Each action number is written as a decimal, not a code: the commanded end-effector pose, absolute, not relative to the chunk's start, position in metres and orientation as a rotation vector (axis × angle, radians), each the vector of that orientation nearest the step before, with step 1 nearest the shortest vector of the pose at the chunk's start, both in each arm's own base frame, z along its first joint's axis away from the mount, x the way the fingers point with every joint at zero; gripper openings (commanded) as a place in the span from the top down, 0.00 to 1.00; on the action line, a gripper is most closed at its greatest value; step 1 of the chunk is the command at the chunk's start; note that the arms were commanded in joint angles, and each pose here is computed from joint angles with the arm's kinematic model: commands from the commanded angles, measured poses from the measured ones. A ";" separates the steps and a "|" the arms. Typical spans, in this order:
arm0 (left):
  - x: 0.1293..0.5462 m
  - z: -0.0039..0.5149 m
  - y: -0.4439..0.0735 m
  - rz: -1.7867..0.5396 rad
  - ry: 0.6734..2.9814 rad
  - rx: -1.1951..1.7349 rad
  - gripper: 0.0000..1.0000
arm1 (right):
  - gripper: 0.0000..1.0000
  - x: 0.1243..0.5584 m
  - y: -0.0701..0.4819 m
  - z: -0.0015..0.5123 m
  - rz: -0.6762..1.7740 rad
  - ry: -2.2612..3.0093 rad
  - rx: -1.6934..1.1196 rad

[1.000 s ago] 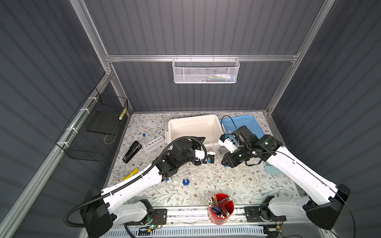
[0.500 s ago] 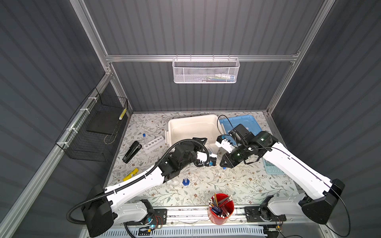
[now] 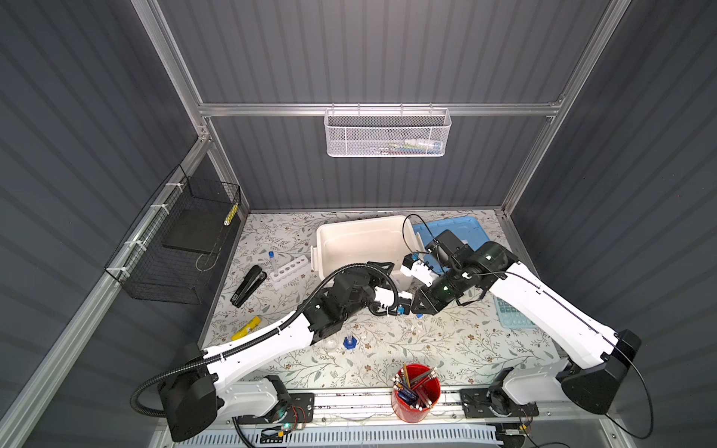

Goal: Organize the chemistry lab equipment
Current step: 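Close the left gripper on the tube body while the right gripper holds the cap, then open the right gripper and draw it back while the left gripper holds the tube, then bring the right gripper back to grasp the tube near its blue cap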

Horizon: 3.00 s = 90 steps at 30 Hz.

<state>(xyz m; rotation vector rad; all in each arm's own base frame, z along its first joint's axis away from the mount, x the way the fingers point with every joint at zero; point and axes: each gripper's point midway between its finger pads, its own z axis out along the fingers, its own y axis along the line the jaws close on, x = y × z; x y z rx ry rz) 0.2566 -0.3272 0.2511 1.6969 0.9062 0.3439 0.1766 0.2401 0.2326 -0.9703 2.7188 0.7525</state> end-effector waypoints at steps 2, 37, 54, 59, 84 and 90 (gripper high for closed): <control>0.255 0.247 -0.331 0.346 0.895 1.704 0.34 | 0.82 0.171 0.241 0.236 0.774 2.719 -1.004; 0.251 0.244 -0.332 0.326 0.908 1.725 0.71 | 0.82 0.171 0.240 0.233 0.762 2.718 -1.017; 0.250 0.244 -0.332 0.303 0.945 1.705 0.83 | 0.67 0.181 0.221 0.243 0.719 2.690 -0.864; 0.252 0.246 -0.331 0.287 0.971 1.682 0.84 | 0.58 0.186 0.213 0.256 0.729 2.650 -0.807; 0.268 0.320 -0.309 -0.727 1.369 1.129 0.92 | 0.51 0.224 0.196 0.337 0.808 1.973 -0.673; 0.257 0.338 -0.311 -0.945 1.368 1.118 0.92 | 0.51 0.223 0.220 0.351 0.949 1.831 -0.778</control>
